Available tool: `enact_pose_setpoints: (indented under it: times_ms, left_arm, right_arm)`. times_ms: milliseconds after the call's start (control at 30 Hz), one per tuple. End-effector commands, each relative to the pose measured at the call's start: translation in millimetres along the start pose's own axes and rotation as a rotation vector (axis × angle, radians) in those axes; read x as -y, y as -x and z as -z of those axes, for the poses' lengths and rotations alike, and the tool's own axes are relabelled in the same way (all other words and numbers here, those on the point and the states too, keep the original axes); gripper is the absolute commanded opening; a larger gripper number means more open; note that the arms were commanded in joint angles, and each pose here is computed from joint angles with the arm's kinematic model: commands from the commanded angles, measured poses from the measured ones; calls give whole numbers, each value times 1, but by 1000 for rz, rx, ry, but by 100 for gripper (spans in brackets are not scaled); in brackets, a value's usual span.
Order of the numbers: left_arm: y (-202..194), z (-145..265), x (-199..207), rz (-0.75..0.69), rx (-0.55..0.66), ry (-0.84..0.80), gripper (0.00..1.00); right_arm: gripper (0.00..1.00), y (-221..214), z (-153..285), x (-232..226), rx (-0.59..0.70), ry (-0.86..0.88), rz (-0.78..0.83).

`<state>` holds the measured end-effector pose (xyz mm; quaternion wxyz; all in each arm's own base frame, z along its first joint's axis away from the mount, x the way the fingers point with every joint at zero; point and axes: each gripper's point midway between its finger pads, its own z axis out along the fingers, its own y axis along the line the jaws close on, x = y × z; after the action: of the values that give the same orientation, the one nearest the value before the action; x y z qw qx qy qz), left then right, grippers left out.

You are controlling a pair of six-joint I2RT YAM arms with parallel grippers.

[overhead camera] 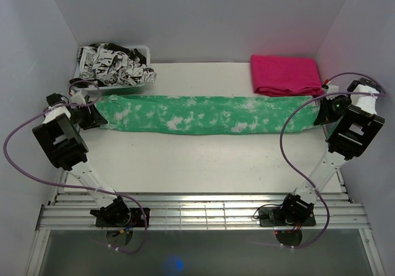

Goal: Fold and stack the trousers
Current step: Flatten the trousers out

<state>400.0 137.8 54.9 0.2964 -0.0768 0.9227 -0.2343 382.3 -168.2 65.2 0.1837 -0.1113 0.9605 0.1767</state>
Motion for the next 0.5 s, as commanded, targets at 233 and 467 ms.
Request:
enact_pose_setpoints:
  times_ms: [233,467]
  left_arm:
    - [2,10,-6,-24,34,65,71]
    - [10,3,-1,-15,45,0,30]
  right_arm:
    - [8,18,36,3,83,-43,40]
    - [8,26,44,3,96,-52,50]
